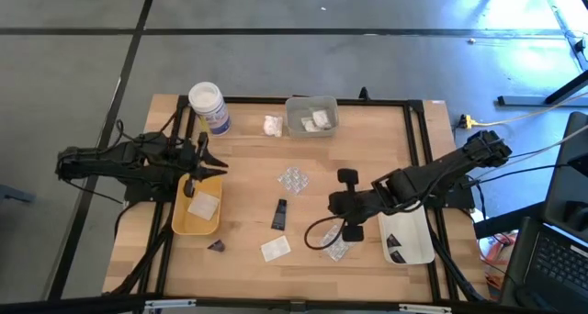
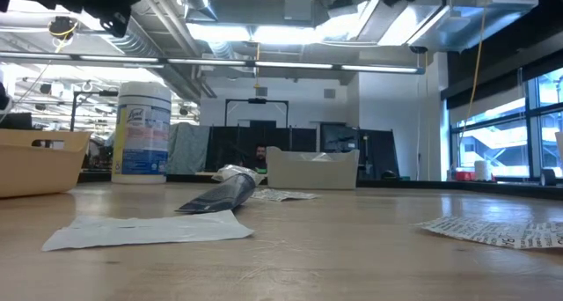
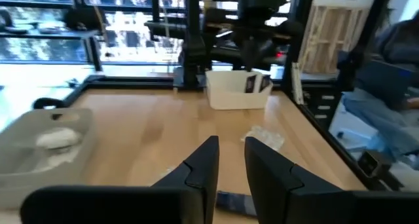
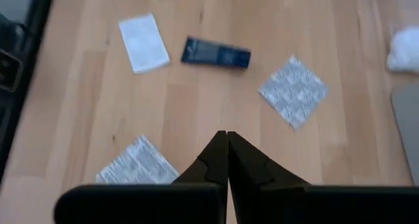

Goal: Pick & Place Travel size toiletries
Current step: Put the white bandage pack into the yellow bin

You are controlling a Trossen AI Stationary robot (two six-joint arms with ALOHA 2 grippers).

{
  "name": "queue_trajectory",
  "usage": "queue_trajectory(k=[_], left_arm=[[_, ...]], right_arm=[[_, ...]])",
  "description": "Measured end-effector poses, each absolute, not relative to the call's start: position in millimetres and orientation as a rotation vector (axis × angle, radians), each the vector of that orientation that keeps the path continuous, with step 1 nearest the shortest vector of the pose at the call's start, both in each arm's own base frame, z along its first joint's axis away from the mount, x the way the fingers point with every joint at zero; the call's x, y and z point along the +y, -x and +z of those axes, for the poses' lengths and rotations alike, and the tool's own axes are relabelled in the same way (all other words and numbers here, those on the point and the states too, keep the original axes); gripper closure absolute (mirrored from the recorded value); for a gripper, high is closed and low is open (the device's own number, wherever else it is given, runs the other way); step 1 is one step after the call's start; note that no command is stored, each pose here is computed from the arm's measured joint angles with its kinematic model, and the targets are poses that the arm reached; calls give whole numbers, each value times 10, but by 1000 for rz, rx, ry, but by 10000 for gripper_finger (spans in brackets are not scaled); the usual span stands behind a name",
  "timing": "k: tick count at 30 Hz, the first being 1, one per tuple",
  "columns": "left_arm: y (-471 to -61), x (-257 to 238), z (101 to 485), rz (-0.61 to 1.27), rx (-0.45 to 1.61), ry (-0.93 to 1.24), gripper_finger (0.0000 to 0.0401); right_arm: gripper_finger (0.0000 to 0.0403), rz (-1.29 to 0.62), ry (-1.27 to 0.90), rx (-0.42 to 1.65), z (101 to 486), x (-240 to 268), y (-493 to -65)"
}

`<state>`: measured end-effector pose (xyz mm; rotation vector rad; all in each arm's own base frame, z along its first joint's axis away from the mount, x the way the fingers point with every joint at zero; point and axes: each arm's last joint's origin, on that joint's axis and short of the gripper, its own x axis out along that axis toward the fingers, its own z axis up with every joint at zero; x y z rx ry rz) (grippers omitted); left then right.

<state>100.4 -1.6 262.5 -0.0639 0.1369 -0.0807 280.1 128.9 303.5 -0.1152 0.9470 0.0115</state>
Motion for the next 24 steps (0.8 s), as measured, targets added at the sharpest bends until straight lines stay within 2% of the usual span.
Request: queue_trajectory(k=[6, 14, 20, 24], left_arm=[[-1137, -91, 2556, -140, 219, 71, 345], [-1210, -128, 2507, -162, 271, 68, 347], [-1210, -127, 2507, -161, 271, 66, 349], [-1210, -127, 2507, -161, 271, 65, 346]], right_arm=[[399, -24, 57, 990, 2937, 1140, -2844], [401, 99, -32, 1002, 2419, 1143, -2841], [389, 144, -38, 1014, 2151, 1320, -2690], [399, 196, 33, 1027, 2087, 1535, -2532]])
